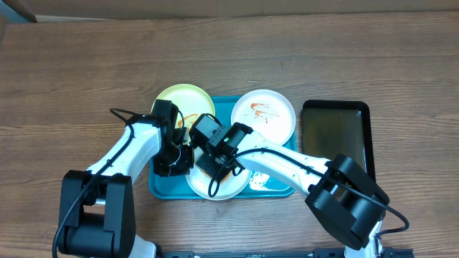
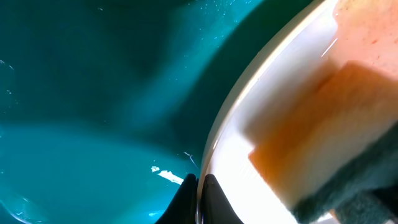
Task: Clean dirty plates on tray and stack at the side
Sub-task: 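Scrub the front white plate with the sponge while left gripper holds it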
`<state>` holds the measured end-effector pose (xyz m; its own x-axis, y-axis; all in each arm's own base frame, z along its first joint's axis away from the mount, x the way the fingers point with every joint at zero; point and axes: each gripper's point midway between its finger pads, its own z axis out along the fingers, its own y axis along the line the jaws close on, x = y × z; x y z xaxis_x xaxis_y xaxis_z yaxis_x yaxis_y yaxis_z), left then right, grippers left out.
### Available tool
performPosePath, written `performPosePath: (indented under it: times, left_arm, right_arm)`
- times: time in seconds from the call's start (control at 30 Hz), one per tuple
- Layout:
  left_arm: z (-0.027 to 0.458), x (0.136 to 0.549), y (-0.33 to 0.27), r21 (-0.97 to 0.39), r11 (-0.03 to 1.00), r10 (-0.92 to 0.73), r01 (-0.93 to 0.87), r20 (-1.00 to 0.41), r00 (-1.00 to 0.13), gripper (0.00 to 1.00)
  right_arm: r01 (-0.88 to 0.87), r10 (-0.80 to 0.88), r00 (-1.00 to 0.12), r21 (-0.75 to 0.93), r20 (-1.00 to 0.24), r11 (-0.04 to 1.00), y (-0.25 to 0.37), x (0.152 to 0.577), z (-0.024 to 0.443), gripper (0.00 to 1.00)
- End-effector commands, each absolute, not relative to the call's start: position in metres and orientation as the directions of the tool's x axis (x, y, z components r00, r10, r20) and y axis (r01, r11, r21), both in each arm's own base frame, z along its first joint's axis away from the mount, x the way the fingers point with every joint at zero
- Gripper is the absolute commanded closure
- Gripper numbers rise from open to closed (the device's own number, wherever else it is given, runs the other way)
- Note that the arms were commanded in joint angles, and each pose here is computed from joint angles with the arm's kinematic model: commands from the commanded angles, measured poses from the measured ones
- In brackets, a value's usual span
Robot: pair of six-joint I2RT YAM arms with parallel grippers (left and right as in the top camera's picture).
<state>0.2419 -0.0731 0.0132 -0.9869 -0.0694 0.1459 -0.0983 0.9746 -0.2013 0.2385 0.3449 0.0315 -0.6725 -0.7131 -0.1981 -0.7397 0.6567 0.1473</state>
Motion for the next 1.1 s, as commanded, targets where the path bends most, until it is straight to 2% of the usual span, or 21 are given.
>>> performPosePath:
  times: [0.0, 0.23, 0.4, 0.6, 0.73, 0.87, 1.07]
  left_arm:
    - [0.013, 0.243, -0.07, -0.18, 0.978, -0.076, -0.103, 0.149, -0.986, 0.96]
    - [0.013, 0.243, -0.07, -0.18, 0.978, -0.076, -0.103, 0.149, -0.986, 0.96]
    - [0.014, 0.243, -0.07, -0.179, 0.978, -0.076, -0.103, 0.152, -0.985, 0.96]
    - [0.014, 0.243, -0.069, -0.176, 0.979, -0.077, -0.103, 0.15, -0.986, 0.96]
    - [0.015, 0.24, -0.071, -0.187, 0.977, -0.069, -0.099, 0.161, -0.985, 0.96]
    - [0.021, 0.231, -0.089, -0.305, 0.952, 0.029, -0.029, 0.184, -0.983, 0.96]
    - [0.022, 0.23, -0.089, -0.308, 0.951, 0.029, -0.03, 0.187, -0.982, 0.96]
  right_arm:
    - [-0.737, -0.719, -0.675, 0.207, -0.165, 0.644, 0.347, 0.224, 0.034, 0.96]
    - [-0.566, -0.514, -0.809, 0.144, -0.285, 0.812, 0.322, 0.271, 0.082, 0.96]
    - [-0.501, -0.423, -0.834, 0.165, -0.354, 0.85, 0.302, 0.291, 0.117, 0.96]
    - [-0.363, -0.281, -0.896, 0.2, -0.345, 0.91, 0.274, 0.302, 0.135, 0.96]
    - [-0.372, -0.306, -0.903, 0.194, -0.301, 0.908, 0.263, 0.294, 0.133, 0.96]
    - [-0.394, -0.341, -0.903, 0.185, -0.263, 0.9, 0.258, 0.284, 0.13, 0.96]
    - [-0.478, -0.424, -0.868, 0.206, -0.259, 0.854, 0.265, 0.277, 0.129, 0.96]
